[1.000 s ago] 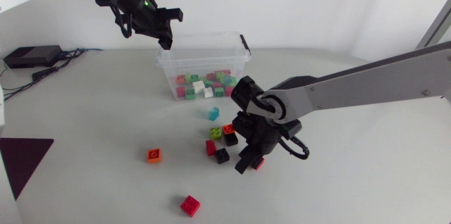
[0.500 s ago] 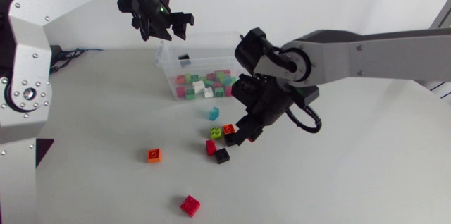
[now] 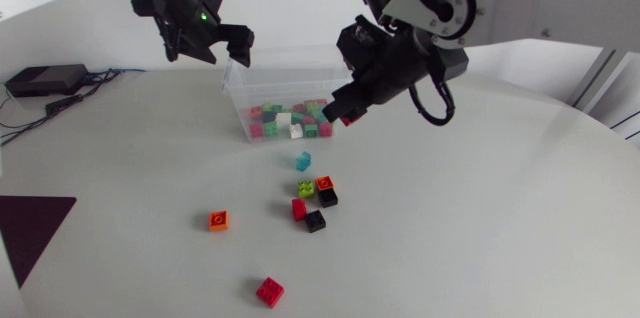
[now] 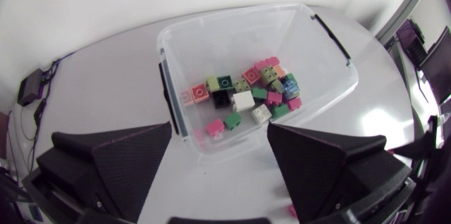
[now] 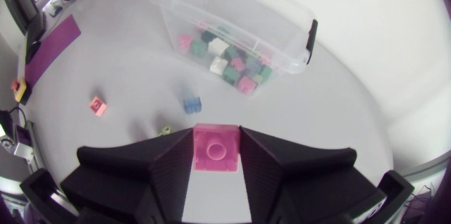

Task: Place the duplo bricks in the container

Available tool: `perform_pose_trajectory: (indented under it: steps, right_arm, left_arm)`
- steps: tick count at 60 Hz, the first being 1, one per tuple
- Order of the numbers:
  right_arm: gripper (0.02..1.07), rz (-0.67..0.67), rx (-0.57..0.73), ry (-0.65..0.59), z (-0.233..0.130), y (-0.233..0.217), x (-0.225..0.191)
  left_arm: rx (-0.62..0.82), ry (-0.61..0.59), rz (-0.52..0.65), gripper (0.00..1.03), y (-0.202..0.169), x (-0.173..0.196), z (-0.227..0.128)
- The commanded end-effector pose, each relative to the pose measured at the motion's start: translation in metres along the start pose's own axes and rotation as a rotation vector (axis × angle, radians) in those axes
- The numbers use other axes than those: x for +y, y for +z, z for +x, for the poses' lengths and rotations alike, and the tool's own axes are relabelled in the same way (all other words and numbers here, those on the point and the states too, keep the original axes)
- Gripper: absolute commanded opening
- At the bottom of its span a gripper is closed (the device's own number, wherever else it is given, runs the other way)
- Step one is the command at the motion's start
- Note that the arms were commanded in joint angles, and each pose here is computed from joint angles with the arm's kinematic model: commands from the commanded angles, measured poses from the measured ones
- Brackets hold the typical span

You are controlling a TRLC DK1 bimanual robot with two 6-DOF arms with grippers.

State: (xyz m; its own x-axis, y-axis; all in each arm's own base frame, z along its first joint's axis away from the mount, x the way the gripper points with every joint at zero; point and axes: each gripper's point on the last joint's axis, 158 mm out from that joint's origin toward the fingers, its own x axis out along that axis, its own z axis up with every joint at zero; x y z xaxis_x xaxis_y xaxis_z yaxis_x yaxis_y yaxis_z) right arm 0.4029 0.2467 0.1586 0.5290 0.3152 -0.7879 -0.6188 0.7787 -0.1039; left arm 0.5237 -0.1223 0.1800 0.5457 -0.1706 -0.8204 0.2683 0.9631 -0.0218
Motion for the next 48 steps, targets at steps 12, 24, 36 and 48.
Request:
perform_pose_trajectory:
  steps: [12, 24, 36, 48]
  right_arm:
    - [0.37, 0.066, -0.090, -0.025, 0.019, 0.039, -0.022]
    - [0.37, 0.082, -0.149, -0.025, 0.025, 0.059, -0.028]
    - [0.37, 0.084, -0.202, -0.036, 0.037, 0.074, -0.033]
    - [0.37, 0.086, -0.238, -0.046, 0.056, 0.085, -0.038]
  left_arm:
    - [0.036, 0.013, 0.263, 0.96, -0.061, 0.008, -0.038]
    - [0.112, -0.015, 0.466, 0.96, -0.114, 0.005, -0.043]
    - [0.179, -0.054, 0.628, 0.96, -0.158, -0.001, -0.040]
    - [0.232, -0.096, 0.753, 0.96, -0.193, -0.005, -0.025]
